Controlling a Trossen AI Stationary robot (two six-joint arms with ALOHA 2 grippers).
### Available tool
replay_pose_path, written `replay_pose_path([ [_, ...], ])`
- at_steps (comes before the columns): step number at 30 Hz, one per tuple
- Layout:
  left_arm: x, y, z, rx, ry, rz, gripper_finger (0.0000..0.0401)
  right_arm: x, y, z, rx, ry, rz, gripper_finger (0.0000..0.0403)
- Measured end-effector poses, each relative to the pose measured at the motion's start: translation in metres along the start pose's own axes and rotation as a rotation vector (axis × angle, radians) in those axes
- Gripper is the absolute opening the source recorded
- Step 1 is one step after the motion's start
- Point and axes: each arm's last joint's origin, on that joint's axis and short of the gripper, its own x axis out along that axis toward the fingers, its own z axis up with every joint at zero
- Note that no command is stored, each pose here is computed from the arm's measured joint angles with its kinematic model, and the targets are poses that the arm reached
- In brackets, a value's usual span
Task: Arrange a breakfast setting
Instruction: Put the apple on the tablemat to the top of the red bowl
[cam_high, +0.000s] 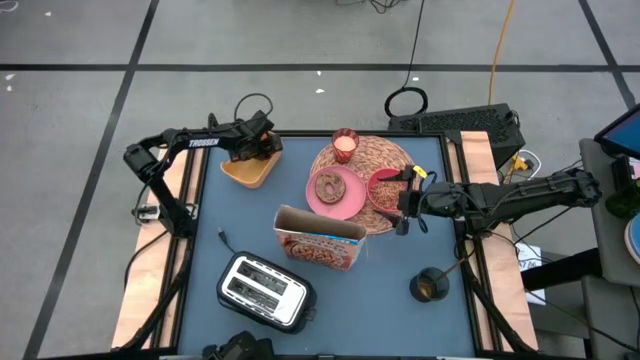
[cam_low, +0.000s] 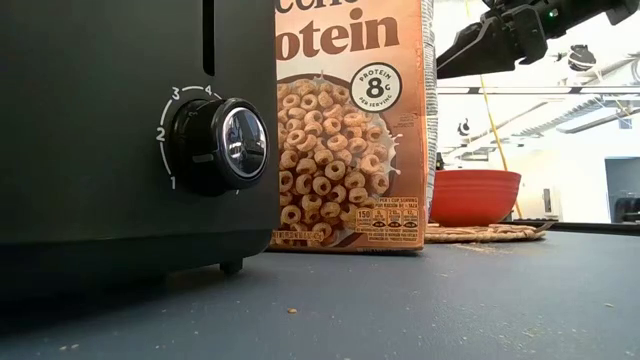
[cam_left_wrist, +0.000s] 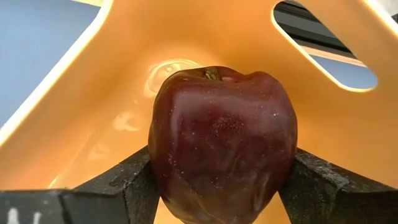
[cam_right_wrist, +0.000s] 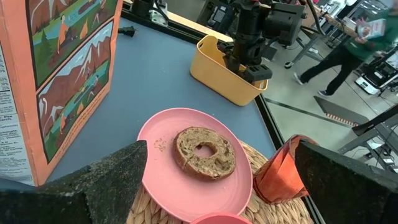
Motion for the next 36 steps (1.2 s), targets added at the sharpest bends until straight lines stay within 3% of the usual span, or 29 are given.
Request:
replay_pose_path([
  [13, -0.006, 0.0, 0.001, 0.063, -0.018, -0.006, 0.0266, 0.0, 0.0, 0.0, 0.0, 0.0, 0.0, 0.0396],
  [26, -0.059, 0.002, 0.011, 0.106, -0.139, -0.085, 0.0266, 0.0, 0.0, 0.0, 0.0, 0.0, 0.0, 0.0396],
  [36, -0.101, 0.002, 0.017, 0.267, -0.278, -0.197, 0.0266, 0.0, 0.0, 0.0, 0.001, -0.001, 0.0, 0.0396],
])
